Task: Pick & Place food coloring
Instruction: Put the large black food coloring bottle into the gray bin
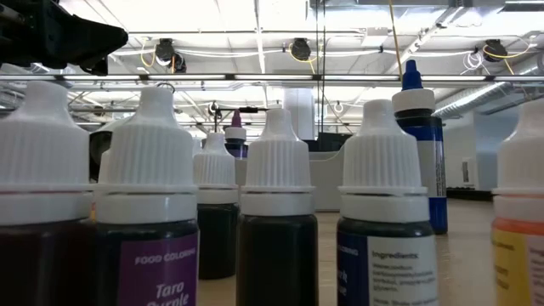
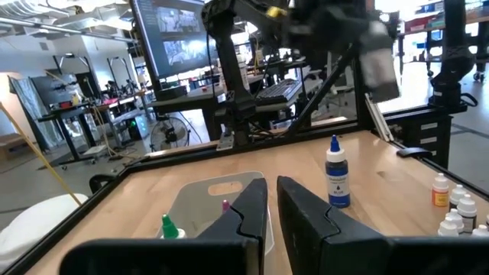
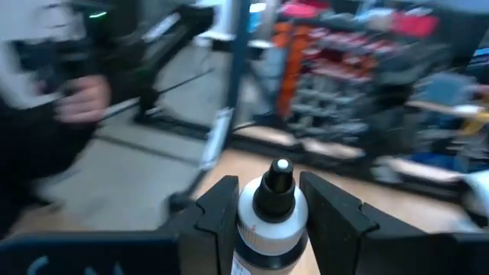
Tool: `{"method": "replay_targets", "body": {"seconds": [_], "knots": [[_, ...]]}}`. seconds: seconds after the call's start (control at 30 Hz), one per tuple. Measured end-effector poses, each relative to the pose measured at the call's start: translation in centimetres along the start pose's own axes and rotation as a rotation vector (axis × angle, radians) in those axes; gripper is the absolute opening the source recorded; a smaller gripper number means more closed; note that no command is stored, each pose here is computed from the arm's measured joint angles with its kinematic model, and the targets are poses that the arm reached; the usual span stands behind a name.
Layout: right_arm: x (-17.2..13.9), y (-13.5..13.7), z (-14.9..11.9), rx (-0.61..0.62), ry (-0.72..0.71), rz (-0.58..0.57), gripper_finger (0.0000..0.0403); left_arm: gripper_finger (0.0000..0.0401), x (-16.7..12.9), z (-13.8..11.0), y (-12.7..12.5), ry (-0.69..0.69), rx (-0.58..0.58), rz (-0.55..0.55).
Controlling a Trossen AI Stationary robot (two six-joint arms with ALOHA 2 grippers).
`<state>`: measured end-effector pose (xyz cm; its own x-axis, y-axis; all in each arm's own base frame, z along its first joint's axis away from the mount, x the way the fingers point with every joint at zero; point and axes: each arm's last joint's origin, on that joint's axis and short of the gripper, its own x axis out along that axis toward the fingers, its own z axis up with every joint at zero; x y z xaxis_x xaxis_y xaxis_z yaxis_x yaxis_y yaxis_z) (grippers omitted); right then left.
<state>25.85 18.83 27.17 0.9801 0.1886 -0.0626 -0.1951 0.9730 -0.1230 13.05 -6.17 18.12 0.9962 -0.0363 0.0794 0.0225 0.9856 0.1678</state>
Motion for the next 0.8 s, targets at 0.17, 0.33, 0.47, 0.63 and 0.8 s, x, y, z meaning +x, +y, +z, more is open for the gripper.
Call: {"method": "replay_targets", "body": {"seconds": [0.17,0.33,0.47,0.63,0.8], "knots": [[0.6,-4.6,0.9,-0.005,-0.017,-0.207,0.0117,0.0042,0.0,0.0,0.0,0.001,-0.008,0.0],[1.8,-9.9,0.1,0.012,0.027,-0.322,0.0117,0.0042,0.0,-0.2,0.0,0.015,-0.033,-0.004],[2.6,-13.8,-1.9,0.071,0.115,-0.386,0.0115,0.0042,0.0,-0.3,-0.1,0.029,-0.04,-0.006],[3.6,-16.4,-4.4,0.13,0.205,-0.421,0.0118,0.0042,0.0,-0.6,-0.1,0.054,-0.029,-0.01],[4.4,-17.8,-5.9,0.172,0.217,-0.421,0.0115,0.0042,0.0,-0.6,-0.1,0.06,-0.022,-0.012]]}}
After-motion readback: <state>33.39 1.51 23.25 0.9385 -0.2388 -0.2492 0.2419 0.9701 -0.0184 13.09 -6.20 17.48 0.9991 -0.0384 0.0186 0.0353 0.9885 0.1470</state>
